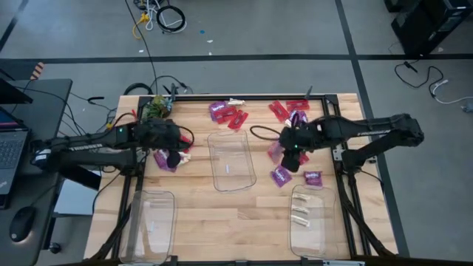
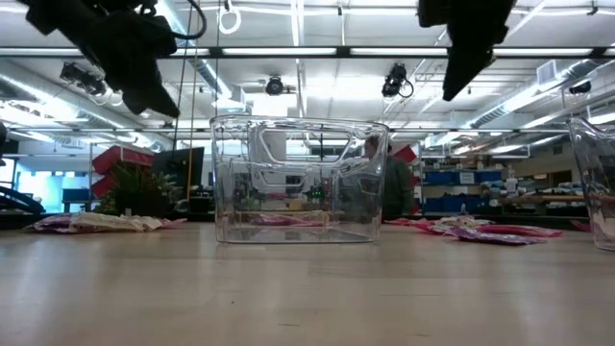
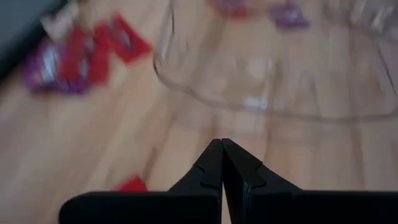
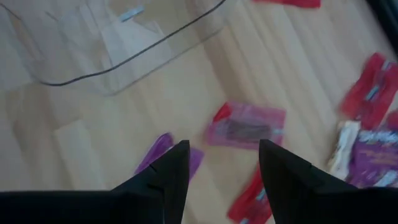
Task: Sort candy
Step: Put the white chocolate bar into the right transparent bin
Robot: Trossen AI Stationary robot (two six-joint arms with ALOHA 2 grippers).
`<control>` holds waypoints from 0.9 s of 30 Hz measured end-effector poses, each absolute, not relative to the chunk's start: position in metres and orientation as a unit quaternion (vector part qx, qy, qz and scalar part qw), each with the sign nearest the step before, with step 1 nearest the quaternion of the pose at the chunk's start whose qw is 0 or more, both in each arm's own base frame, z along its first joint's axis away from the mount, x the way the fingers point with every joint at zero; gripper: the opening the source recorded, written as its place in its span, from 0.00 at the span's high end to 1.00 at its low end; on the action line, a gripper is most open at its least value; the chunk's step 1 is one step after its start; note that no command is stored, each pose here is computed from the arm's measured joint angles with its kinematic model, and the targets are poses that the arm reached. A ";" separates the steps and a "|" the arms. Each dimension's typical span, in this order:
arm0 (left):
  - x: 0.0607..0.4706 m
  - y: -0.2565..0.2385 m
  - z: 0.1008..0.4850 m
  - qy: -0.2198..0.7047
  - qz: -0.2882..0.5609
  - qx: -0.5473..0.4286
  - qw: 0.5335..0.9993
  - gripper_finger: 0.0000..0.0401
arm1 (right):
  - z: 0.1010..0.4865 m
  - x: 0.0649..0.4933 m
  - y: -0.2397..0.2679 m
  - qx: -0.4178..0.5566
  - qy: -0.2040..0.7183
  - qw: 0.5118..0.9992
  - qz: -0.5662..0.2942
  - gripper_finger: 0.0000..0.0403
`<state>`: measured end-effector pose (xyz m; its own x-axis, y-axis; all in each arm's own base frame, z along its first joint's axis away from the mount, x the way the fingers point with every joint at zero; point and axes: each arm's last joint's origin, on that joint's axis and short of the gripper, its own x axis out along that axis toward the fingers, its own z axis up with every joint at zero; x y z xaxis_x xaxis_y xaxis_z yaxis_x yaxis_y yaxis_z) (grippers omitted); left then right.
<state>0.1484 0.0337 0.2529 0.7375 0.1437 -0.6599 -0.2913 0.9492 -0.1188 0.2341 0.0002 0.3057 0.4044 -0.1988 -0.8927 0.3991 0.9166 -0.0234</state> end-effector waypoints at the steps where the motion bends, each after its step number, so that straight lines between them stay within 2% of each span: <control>1: 0.150 0.034 0.254 0.362 0.113 -0.115 0.918 0.99 | 0.306 0.235 -0.002 0.091 0.515 0.833 -0.178 0.56; 7: 0.157 0.029 0.238 0.470 0.042 -0.158 0.867 0.98 | 0.306 0.237 -0.010 0.070 0.514 0.838 -0.170 0.55; 11: 0.164 0.026 0.221 0.519 0.026 -0.165 0.838 0.90 | 0.306 0.238 -0.012 0.071 0.510 0.840 -0.172 0.54; 20: 0.177 0.022 0.198 0.583 0.058 -0.140 0.798 0.63 | 0.306 0.238 -0.011 0.071 0.508 0.841 -0.170 0.54; 23: 0.179 0.020 0.188 0.615 0.084 -0.128 0.773 0.57 | 0.306 0.238 -0.011 0.065 0.509 0.842 -0.167 0.54; 27: 0.183 0.021 0.176 0.646 0.125 -0.107 0.746 0.53 | 0.306 0.238 -0.011 0.060 0.509 0.843 -0.164 0.55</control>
<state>0.1834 0.0215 0.1764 0.1350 0.0479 -0.9897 -0.3253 0.9456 0.0014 0.2385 -0.0111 0.3064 0.4282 -0.2144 -0.8779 0.3369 0.9393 -0.0650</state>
